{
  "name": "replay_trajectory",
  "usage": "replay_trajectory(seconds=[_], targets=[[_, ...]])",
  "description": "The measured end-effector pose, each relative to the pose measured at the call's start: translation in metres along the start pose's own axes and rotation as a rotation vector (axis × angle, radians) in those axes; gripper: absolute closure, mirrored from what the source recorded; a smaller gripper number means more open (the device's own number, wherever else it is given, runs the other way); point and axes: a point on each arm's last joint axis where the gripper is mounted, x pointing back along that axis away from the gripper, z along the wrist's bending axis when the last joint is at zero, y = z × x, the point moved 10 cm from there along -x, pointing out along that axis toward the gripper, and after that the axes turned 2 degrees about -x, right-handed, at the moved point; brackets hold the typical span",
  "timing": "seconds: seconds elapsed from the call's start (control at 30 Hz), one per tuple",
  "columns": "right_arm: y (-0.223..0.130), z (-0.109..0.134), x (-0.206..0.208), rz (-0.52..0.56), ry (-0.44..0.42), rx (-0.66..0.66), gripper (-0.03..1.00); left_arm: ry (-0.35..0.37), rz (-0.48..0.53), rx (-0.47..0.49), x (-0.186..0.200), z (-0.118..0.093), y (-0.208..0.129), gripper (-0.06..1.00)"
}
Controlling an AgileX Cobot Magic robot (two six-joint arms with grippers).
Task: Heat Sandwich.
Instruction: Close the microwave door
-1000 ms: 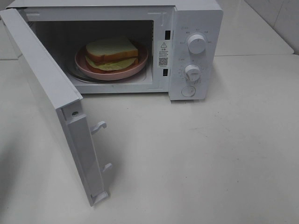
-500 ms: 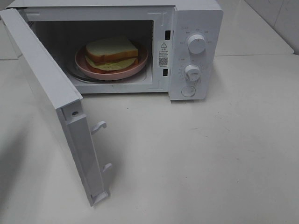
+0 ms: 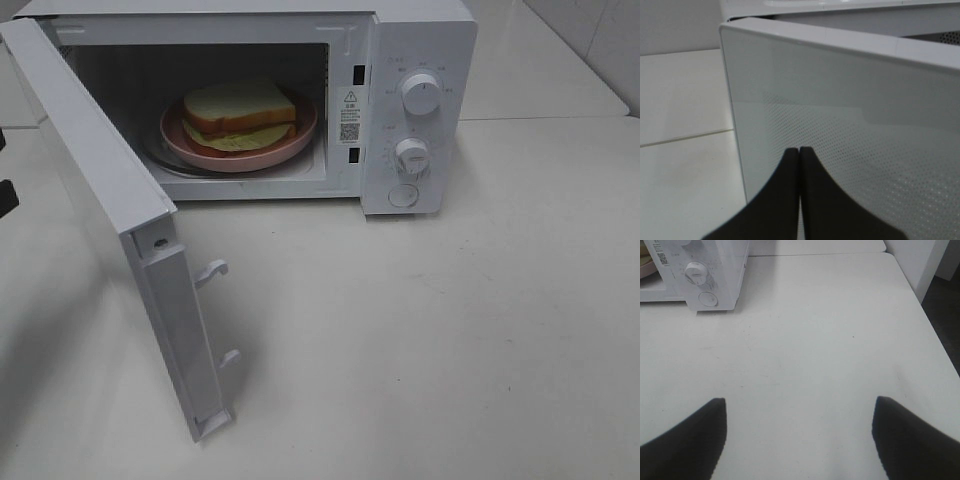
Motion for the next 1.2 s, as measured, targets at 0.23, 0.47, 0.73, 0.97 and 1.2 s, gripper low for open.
replay_trajectory(seconds=[0.23, 0.47, 0.73, 0.97, 1.2], targets=[[0.0, 0.0, 0.0, 0.0, 0.0, 0.0, 0.21, -0.086, 0.02, -0.004, -0.015, -0.025, -0.007, 0.94], [0.0, 0.0, 0.0, 0.0, 0.0, 0.0, 0.21, -0.117, 0.029, 0.021, -0.03, -0.045, -0.01, 0.94], [0.0, 0.0, 0.0, 0.0, 0.001, 0.0, 0.21, -0.118, 0.016, 0.059, -0.044, -0.062, -0.001, 0.94], [0.0, 0.0, 0.0, 0.0, 0.001, 0.0, 0.21, -0.131, 0.023, 0.072, -0.059, -0.074, -0.001, 0.94], [0.0, 0.0, 0.0, 0.0, 0.001, 0.0, 0.21, -0.178, 0.012, 0.081, -0.077, -0.101, 0.003, 0.94]])
